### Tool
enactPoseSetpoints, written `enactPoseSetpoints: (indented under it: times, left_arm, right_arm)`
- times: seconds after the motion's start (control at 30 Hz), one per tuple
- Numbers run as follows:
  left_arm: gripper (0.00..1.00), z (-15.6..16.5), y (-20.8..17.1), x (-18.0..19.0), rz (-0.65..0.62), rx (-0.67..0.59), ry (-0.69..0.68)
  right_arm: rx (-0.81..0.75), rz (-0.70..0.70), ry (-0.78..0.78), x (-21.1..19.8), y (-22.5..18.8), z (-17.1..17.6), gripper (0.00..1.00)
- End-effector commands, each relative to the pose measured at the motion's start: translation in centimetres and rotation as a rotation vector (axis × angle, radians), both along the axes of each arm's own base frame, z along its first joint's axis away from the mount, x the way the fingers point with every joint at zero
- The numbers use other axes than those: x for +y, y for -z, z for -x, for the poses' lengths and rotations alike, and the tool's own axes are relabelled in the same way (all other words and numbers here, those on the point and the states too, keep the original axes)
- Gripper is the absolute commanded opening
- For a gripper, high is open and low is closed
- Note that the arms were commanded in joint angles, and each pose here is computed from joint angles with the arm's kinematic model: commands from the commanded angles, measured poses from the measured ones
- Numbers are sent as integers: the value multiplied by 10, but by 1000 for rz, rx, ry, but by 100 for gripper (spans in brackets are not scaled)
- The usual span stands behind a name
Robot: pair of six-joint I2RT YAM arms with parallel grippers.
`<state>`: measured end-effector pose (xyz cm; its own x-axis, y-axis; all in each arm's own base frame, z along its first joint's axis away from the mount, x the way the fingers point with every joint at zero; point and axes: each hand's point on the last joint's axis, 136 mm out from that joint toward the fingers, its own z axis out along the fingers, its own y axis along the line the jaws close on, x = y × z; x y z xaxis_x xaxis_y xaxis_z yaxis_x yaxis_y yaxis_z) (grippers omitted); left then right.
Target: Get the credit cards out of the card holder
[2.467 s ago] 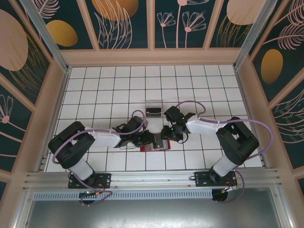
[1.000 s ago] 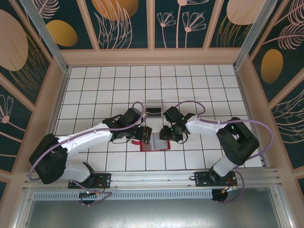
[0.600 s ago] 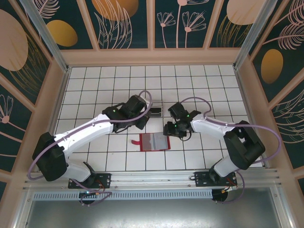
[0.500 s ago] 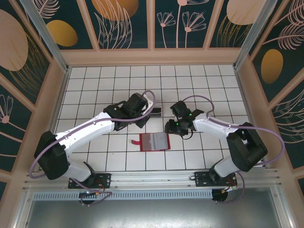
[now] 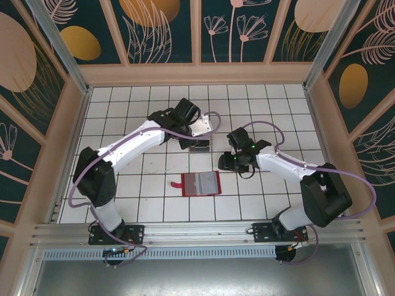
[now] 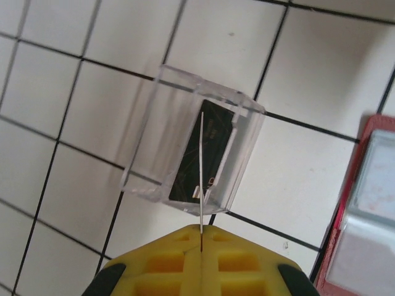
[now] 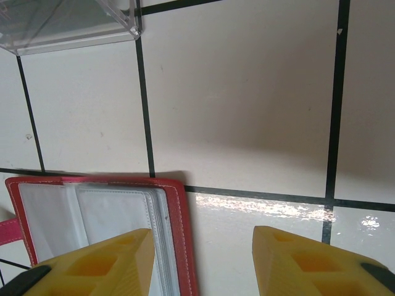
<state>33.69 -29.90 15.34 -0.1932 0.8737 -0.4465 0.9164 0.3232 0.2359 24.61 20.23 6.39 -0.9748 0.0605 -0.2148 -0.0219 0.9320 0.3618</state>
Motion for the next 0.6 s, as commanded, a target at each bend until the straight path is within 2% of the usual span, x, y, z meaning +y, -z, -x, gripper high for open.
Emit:
enactPoseSetpoints:
  times: [0.0,0.33,0.57]
  left_arm:
    - [0,12,15,5,-101,62,175]
    - [0,-11,19,-9,-175,58,284]
    - [0,-16,30,-14,-209,112,321]
  right_arm:
    - [-31,12,7,-4,-11,-5,47]
    - [-32,5,19,-7,-12,-1,47]
    - [-28,7,24,-9,-9,-1,46]
